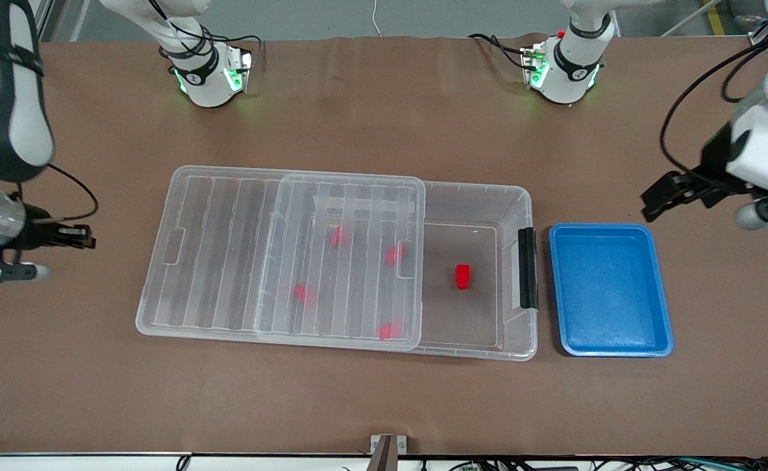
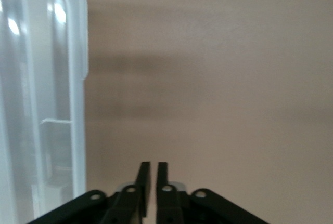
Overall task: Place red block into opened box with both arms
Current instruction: 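Withdraw the left gripper while the right gripper reaches the lid edge, then slide the clear lid shut over the box with the right gripper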
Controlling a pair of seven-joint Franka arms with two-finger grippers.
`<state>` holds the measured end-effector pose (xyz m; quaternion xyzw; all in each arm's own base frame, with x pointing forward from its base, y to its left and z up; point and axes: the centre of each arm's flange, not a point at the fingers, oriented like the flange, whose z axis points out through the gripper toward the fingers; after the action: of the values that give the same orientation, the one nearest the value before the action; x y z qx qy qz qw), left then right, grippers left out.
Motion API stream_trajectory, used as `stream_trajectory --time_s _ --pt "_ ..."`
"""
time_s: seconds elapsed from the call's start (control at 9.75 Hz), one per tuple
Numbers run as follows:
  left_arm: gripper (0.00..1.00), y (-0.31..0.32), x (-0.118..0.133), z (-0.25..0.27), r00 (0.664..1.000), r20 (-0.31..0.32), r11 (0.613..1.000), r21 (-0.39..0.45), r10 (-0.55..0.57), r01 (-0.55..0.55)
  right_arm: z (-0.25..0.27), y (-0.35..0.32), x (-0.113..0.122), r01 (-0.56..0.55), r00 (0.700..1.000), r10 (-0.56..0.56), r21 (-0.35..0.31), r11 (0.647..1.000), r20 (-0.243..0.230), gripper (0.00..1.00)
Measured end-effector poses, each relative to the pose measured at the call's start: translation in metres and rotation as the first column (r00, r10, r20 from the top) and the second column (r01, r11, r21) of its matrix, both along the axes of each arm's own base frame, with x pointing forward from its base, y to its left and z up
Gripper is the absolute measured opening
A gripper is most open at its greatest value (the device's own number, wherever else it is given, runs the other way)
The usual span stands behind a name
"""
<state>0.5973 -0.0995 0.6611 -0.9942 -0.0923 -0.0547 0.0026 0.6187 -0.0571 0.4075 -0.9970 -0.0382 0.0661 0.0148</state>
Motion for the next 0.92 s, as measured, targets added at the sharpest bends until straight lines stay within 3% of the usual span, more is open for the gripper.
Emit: stream_trajectory --time_s 0.21,0.51,0.92 --pt "1.00 0.001 -0.009 0.011 0.995 -0.005 0.995 0.015 -0.100 0.100 -0.037 0.005 -0.012 -0.024 1.000 0.025 0.067 0.998 -0.018 0.01" --pt "1.00 0.015 -0.033 0.022 0.974 -0.037 0.972 0.058 -0.224 0.226 -0.051 0.024 -0.018 -0.034 0.999 0.037 0.109 0.993 -0.025 0.01" --pt "1.00 0.053 -0.061 0.018 0.964 -0.092 0.966 0.042 -0.251 0.256 -0.059 0.072 -0.020 -0.055 0.998 0.062 0.181 0.982 -0.031 0.01"
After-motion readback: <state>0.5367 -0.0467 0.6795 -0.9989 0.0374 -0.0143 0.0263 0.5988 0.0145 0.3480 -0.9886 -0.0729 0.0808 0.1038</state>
